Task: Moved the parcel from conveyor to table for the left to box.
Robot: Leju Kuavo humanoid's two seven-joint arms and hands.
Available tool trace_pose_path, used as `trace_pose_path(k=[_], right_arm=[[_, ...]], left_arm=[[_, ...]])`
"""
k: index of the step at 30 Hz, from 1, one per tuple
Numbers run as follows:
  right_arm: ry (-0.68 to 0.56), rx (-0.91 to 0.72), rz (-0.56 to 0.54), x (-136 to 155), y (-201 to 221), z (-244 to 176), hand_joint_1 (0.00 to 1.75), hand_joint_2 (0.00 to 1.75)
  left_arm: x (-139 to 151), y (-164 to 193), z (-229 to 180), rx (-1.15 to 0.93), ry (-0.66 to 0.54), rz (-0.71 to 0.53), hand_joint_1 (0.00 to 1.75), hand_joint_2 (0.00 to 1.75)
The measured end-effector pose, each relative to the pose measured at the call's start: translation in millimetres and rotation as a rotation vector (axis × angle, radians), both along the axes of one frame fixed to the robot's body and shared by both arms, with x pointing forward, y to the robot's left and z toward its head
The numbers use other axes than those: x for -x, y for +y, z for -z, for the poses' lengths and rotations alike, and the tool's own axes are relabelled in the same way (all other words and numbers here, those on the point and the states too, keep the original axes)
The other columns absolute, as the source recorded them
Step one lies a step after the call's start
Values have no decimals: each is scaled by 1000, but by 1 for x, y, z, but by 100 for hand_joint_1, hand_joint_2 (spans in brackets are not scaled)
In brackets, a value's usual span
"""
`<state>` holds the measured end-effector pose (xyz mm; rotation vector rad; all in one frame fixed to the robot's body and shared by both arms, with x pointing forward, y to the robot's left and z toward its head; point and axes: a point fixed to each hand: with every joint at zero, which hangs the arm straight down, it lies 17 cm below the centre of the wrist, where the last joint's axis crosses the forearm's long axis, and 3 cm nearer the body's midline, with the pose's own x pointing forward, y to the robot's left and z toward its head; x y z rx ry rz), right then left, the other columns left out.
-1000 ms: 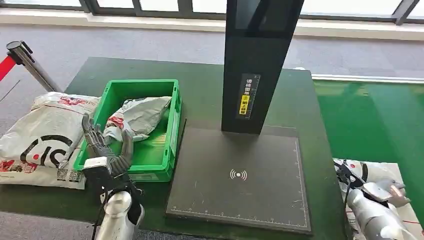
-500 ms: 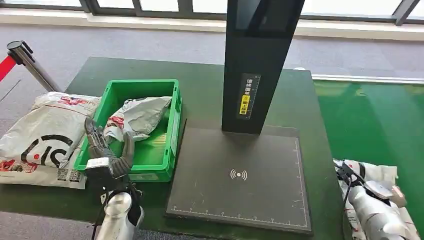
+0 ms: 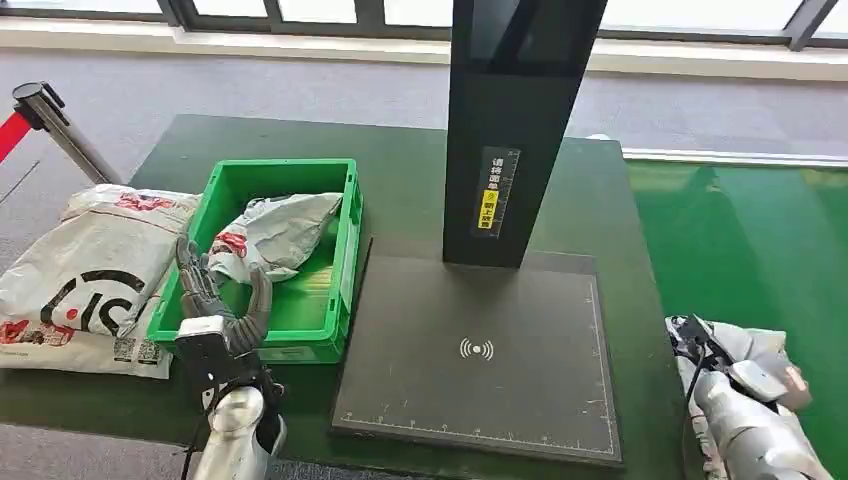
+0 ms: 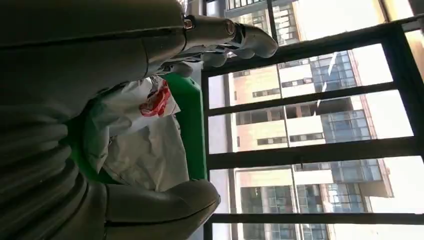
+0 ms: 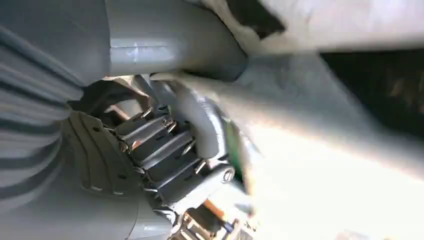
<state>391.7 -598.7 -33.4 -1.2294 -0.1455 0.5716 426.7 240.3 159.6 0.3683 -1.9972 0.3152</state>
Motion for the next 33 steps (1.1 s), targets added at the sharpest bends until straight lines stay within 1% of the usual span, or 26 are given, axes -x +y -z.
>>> trace_pose_path(k=[2,4,13,15,19,21,22,27,33], right_arm=[[-125,60,-35,-18,-1,-21,175,175],[-187,87,-48,-28,1,-33,175,175],[-204,81,-54,-34,8,-35,175,175],[-227,86,-60,-36,8,-38,175,175],[-470,214,-158,-62,16,-89,175,175],[-552,252,-182,-71,22,-113,175,175],[-573,260,-185,-74,23,-120,175,175],[-631,281,-192,-79,29,-138,175,175],[-655,289,-195,-80,33,-145,175,175]], left_arm=[[0,0,0,-4,1,-2,0,175],[0,1,1,-4,2,-4,0,175],[1,5,3,-4,6,-12,0,175],[1,5,3,-3,7,-14,0,175],[2,7,3,-3,8,-19,0,175],[2,7,3,-4,8,-22,0,175],[2,7,3,-5,7,-24,0,175],[2,8,2,-6,7,-25,0,175],[2,8,2,-6,7,-28,0,175]])
